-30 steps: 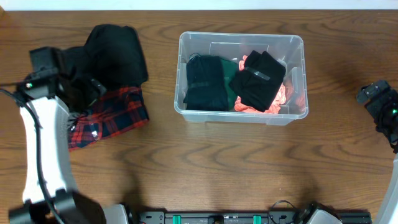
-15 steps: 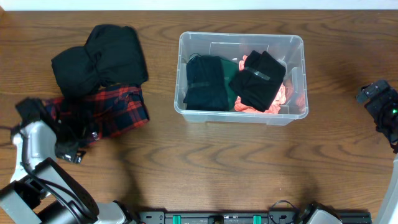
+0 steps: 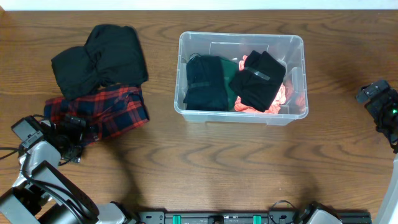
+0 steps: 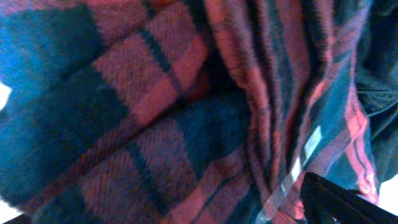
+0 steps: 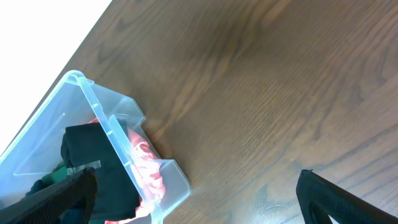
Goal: Pack container
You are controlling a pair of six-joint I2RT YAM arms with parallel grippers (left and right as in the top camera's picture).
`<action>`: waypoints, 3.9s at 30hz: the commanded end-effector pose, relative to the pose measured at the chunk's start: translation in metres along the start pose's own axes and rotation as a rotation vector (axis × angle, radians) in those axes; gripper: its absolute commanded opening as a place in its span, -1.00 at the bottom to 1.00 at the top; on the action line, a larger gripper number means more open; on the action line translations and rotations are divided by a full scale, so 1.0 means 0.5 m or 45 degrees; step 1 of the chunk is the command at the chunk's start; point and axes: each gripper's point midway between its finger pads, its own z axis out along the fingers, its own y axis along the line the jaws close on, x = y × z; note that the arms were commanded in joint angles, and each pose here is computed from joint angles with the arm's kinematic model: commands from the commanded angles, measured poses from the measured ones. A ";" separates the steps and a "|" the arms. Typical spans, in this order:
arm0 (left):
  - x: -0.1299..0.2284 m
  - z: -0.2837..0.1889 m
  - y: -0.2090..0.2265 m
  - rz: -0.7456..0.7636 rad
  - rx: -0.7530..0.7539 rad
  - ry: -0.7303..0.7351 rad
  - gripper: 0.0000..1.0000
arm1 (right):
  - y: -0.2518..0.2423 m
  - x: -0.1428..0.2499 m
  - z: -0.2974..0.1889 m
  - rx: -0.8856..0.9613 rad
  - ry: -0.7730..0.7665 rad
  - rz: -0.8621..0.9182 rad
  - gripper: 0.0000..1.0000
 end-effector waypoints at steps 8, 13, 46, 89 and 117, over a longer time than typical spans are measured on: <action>0.042 0.030 0.005 0.098 0.037 0.124 0.00 | -0.001 -0.003 -0.002 -0.005 -0.003 0.020 0.98; 0.054 0.019 -0.037 0.207 0.182 0.170 -0.56 | -0.001 -0.002 -0.002 -0.005 -0.003 0.020 0.98; 0.472 -0.449 -0.595 0.847 1.294 0.267 -0.88 | -0.001 -0.002 -0.002 -0.005 -0.003 0.020 0.99; 0.590 -0.280 -0.665 0.966 1.187 0.135 0.96 | -0.001 -0.003 -0.002 -0.005 -0.003 0.020 0.99; 0.395 -0.297 -0.640 0.988 1.251 0.136 0.44 | -0.001 -0.002 -0.002 -0.005 -0.003 0.020 0.98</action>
